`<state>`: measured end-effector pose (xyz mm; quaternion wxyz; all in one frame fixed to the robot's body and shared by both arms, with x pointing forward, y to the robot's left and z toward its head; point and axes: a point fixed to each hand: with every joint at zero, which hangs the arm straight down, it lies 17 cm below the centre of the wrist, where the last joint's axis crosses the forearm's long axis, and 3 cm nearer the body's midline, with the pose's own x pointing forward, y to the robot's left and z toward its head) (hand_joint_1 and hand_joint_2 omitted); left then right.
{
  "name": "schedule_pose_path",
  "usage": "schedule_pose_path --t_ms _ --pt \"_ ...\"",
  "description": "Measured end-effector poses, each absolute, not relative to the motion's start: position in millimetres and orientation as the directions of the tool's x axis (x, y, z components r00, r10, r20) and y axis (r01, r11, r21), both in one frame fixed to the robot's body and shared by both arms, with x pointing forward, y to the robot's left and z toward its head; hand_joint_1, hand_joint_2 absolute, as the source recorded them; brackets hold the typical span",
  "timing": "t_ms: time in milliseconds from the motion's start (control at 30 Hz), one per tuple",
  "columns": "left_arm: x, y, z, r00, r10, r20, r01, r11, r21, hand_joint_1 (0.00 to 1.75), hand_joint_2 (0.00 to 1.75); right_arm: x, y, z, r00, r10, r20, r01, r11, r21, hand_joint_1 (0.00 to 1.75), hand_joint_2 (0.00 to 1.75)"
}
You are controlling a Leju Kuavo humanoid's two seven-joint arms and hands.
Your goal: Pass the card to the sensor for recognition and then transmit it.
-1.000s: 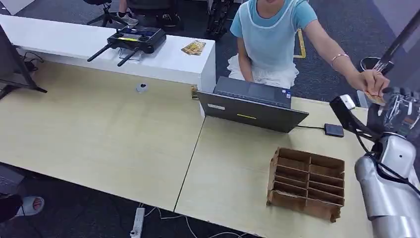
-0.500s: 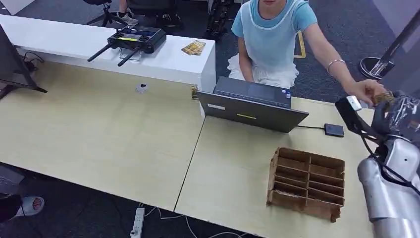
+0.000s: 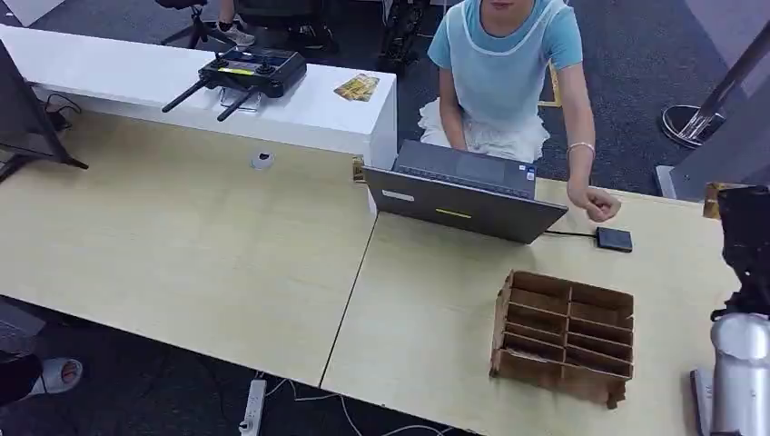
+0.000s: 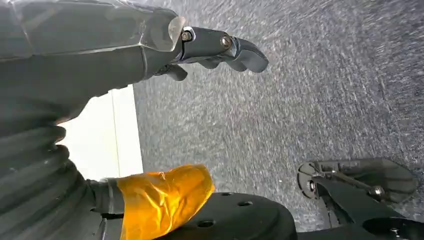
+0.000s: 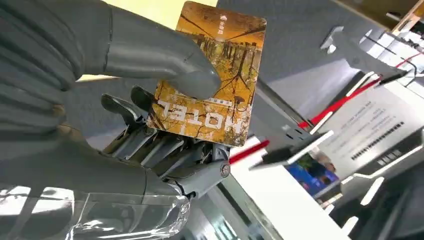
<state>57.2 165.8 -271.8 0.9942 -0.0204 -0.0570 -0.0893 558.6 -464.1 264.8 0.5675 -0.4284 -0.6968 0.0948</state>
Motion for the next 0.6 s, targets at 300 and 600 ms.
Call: schedule_pose_path --t_ms 300,600 --pt "56 166 -272 0.986 -0.125 0.115 0.129 0.991 -0.032 0.0 1.75 498 -524 233 -0.07 0.463 0.883 0.399 0.824 -0.401 1.75 1.75" --pt "55 166 -272 0.989 -0.097 0.109 0.101 0.995 -0.026 0.0 1.75 424 -562 188 0.01 0.45 0.893 0.345 0.837 -0.425 1.75 1.75"
